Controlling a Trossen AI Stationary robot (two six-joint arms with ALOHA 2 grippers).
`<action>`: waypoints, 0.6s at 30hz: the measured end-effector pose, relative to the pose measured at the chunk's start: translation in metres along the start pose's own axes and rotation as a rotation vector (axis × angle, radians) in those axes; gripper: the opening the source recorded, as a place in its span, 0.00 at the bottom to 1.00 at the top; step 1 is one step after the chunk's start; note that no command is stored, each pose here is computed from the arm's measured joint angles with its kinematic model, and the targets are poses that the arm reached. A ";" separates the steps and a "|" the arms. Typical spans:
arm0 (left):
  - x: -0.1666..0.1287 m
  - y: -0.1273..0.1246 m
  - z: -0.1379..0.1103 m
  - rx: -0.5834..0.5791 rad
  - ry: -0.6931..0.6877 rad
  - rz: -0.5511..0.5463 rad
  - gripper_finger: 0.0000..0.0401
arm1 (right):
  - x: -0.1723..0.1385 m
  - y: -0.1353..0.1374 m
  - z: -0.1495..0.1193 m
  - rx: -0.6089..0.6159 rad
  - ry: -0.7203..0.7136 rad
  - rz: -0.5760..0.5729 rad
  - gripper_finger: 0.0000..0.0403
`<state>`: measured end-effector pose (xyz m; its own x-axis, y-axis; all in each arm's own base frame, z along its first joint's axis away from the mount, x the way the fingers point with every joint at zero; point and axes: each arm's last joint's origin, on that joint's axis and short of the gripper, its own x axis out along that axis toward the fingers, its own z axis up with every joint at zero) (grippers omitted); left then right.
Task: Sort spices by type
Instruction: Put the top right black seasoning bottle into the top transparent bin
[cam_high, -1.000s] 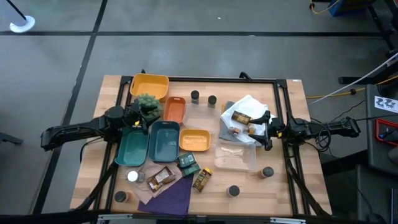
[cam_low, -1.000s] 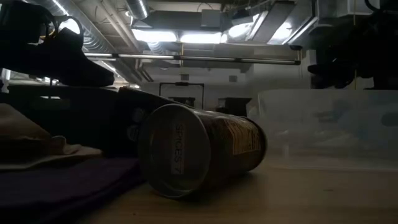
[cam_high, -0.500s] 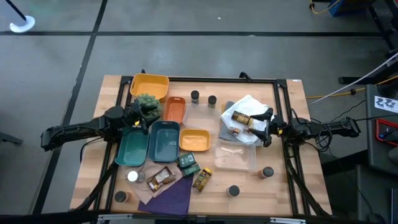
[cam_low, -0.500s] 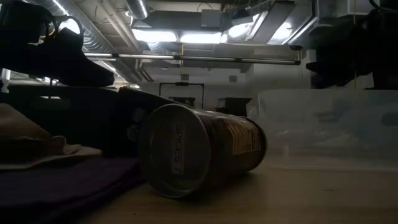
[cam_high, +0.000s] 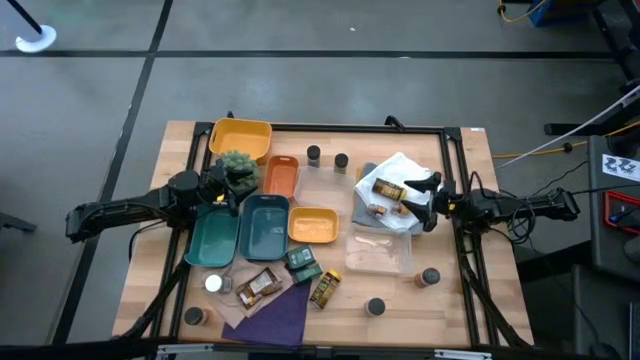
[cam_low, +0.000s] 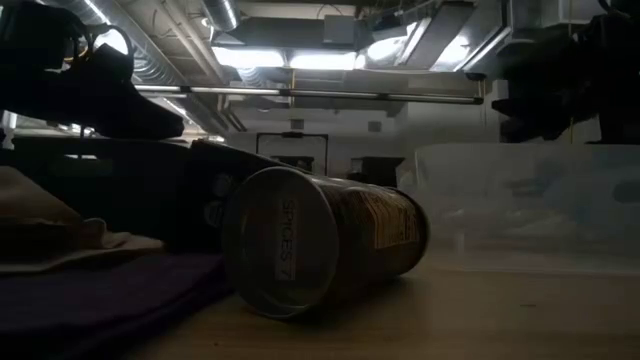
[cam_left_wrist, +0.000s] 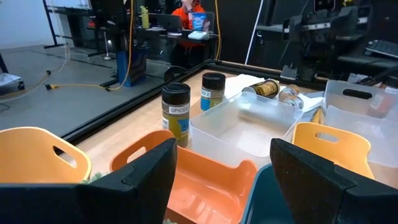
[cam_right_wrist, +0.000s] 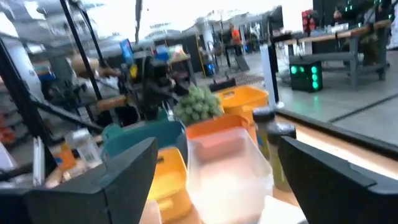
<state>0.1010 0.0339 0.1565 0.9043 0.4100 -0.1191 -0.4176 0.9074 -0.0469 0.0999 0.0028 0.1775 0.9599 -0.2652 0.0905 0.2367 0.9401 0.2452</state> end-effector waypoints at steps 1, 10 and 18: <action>0.000 0.000 0.000 0.012 0.000 0.000 0.63 | 0.000 0.000 0.002 -0.004 -0.006 -0.003 0.83; 0.000 0.000 0.000 -0.001 -0.002 0.000 0.63 | -0.004 0.004 0.043 -0.069 -0.061 -0.117 0.83; 0.000 0.000 0.001 -0.003 -0.010 0.000 0.63 | 0.000 0.003 0.051 -0.175 0.112 -0.283 0.83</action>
<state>0.1011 0.0340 0.1574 0.9052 0.4106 -0.1094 -0.4175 0.9073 -0.0498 0.0927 -0.0048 0.2277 0.8610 -0.5042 -0.0659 0.5082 0.8579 0.0757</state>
